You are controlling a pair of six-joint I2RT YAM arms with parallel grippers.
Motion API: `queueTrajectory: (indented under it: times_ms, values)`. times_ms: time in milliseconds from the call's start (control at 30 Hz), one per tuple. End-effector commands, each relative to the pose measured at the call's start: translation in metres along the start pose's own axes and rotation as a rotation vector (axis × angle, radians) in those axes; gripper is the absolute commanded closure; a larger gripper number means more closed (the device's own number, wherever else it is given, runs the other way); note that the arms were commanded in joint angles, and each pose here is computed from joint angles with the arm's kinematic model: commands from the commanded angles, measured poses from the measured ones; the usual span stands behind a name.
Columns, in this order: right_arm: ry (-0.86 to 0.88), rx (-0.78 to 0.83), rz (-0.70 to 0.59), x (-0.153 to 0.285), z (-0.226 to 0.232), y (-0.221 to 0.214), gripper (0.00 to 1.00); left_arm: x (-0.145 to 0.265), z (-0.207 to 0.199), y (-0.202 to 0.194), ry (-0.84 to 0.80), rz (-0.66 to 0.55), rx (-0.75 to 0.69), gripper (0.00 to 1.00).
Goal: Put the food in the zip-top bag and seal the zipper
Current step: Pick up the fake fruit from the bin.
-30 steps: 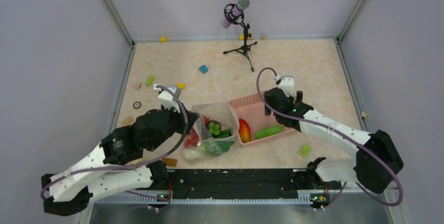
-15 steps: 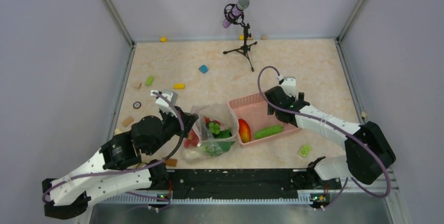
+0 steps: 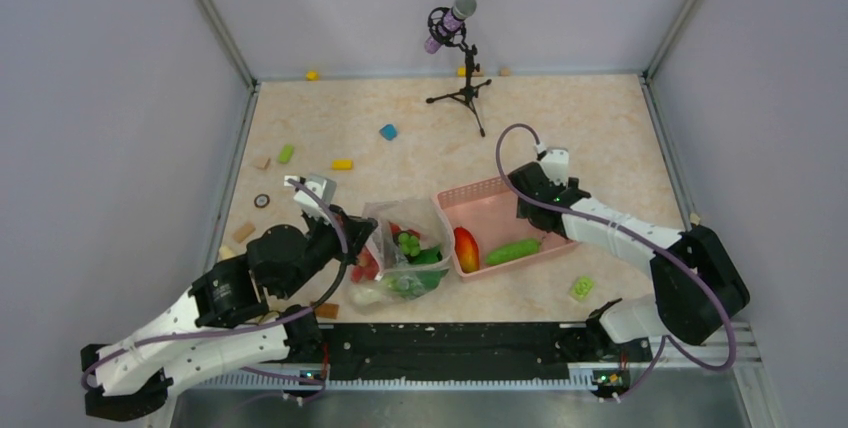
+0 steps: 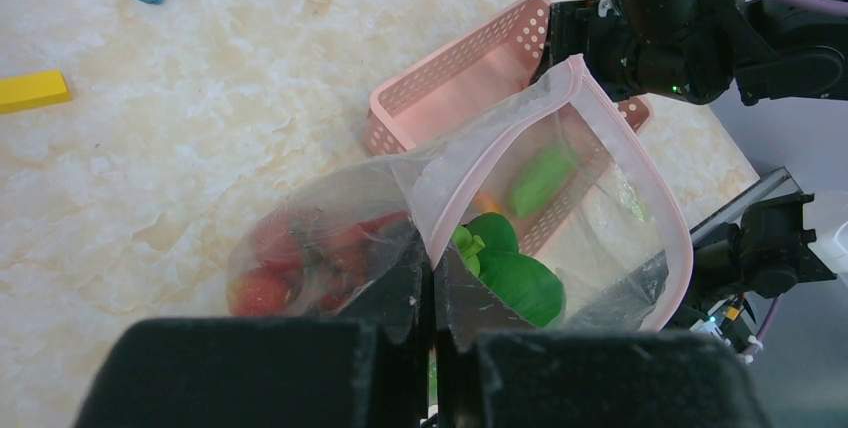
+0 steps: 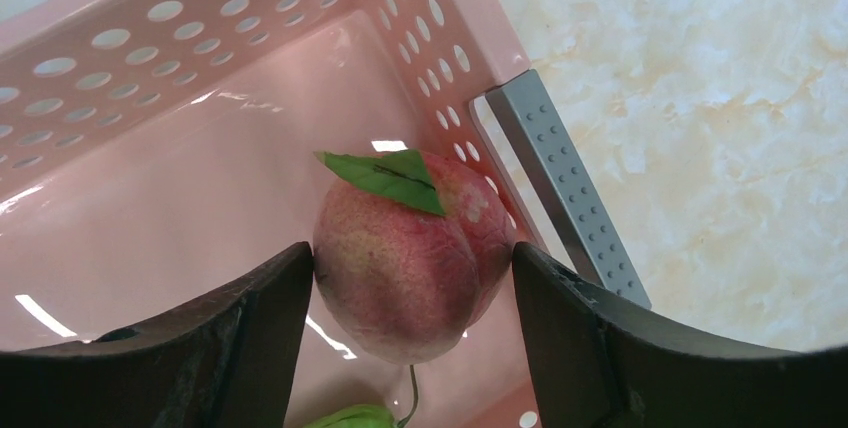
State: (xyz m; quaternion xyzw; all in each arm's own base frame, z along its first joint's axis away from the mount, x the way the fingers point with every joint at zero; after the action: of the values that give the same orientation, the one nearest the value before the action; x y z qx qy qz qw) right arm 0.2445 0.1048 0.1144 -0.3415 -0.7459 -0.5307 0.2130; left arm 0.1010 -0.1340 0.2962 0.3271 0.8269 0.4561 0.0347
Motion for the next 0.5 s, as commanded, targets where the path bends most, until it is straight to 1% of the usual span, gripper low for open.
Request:
queueTrajectory:
  times_ms: [0, 33, 133, 233, 300, 400, 467]
  values:
    - [-0.008, -0.04, -0.001, -0.0059, -0.0017, -0.0005, 0.3, 0.0007, -0.0037, 0.0072, -0.028, -0.05, 0.014, 1.0]
    - [-0.008, -0.04, -0.002, -0.0068, -0.0017, -0.0005, 0.31, 0.0007, -0.0037, 0.0071, -0.028, -0.049, 0.014, 1.0]
    - [-0.006, -0.034, -0.002, -0.0082, -0.0004, -0.0005, 0.38, 0.0008, -0.0035, 0.0074, -0.026, -0.052, 0.013, 1.0]
    - [-0.006, -0.029, 0.003, -0.0094, 0.0001, -0.0008, 0.57, 0.0008, -0.003, 0.0072, -0.025, -0.052, 0.012, 1.0]
    - [-0.004, -0.034, 0.002, -0.0091, 0.0003, -0.0003, 0.64, 0.001, -0.003, 0.0074, -0.025, -0.054, 0.013, 1.0]
    - [0.013, -0.042, -0.009, -0.0063, 0.0004, 0.002, 0.72, 0.0009, -0.0028, 0.0074, -0.023, -0.055, 0.011, 1.0]
    - [0.032, -0.048, -0.024, -0.0034, 0.0003, 0.0042, 0.75, 0.0009, -0.0025, 0.0078, -0.021, -0.057, 0.009, 1.0]
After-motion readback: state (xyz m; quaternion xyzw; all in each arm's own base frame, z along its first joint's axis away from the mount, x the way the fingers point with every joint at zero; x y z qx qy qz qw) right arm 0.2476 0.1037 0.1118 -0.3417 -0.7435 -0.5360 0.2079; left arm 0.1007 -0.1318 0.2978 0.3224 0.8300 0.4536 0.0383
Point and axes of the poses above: each gripper's point midway between its finger pads, its own x axis back along the fingers, its own z axis along the line the jaws close on, y = z × x, the point moved 7 cm from there along x, back along the fingers, and after that the axes turned 15 degrees about x, right-handed, at the moved point
